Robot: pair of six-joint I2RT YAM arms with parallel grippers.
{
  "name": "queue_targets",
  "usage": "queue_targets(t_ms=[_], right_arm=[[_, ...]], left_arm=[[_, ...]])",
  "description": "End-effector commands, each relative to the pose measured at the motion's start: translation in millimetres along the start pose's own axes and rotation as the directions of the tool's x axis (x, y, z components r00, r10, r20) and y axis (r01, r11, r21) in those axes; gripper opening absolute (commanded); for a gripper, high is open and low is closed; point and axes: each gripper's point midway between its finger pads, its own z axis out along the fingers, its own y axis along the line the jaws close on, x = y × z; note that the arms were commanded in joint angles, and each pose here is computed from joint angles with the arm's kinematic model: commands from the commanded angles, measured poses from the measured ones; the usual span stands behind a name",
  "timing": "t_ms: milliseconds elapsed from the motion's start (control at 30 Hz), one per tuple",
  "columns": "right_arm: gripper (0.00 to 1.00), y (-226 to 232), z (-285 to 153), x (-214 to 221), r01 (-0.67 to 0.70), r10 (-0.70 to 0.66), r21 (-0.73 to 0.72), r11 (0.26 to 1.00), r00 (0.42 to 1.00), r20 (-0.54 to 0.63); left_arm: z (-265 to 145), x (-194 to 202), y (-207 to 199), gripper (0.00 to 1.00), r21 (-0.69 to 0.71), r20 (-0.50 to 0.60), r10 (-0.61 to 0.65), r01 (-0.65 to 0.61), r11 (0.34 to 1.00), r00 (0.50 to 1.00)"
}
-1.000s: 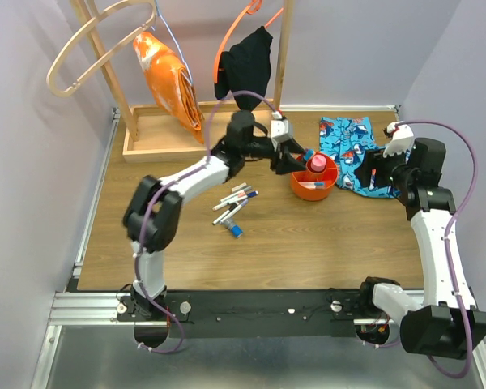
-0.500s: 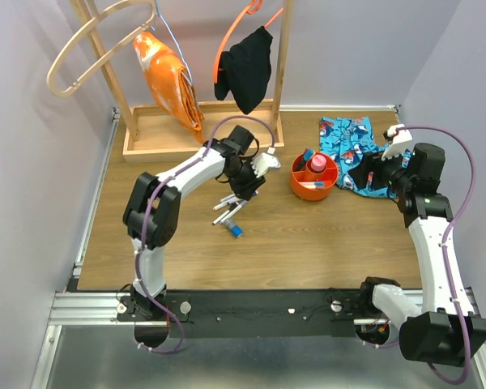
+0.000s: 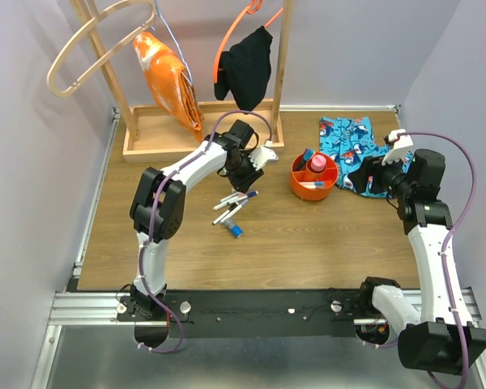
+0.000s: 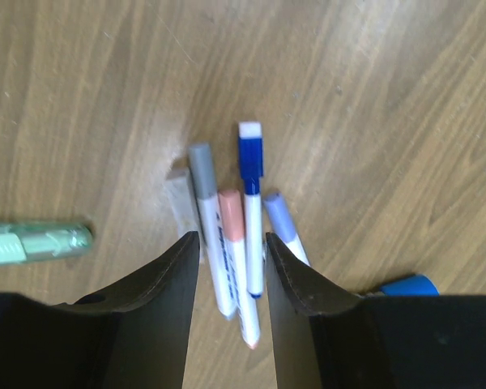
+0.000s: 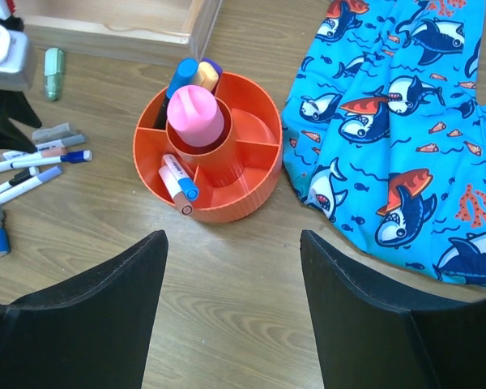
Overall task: Sort the stationery into containers
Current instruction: Pick up the pen from the center of the board.
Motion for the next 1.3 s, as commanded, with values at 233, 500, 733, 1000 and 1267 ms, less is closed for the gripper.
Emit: queue_targets(t_ms=[233,500,733,1000,1267], right_arm=[[0.74,-6,-1,1,0.001,-0.001,0.035,0.999,1.000,0.008],[0.75,-9,1,1,-0.001,0.000,0.042,0.999,1.000,0.007],[0.75,-11,3,0,0.001,-0.001,0.046,0.999,1.000,0.001],[0.75,-12,4,4,0.004,-0.004,0.050,0.999,1.000,-0.011],[0.75,-12,3,5,0.014,-0.013,0.053,0.999,1.000,-0.013]], left_arm=[[35,-18,-8,0.47,0.061,-0.030,0.031,-0.029,0.998,0.999],[50,-10,-5,0.48,0.049,-0.072,0.035,-0.031,0.998,0.997],[61,-6,-2,0.48,0.050,-0.097,0.018,-0.014,0.999,0.995],[55,-6,-18,0.14,0.132,-0.109,0.010,0.004,0.991,0.994],[-45,-96,-67,0.05,0.298,0.193,-0.001,-0.058,0.953,0.981]])
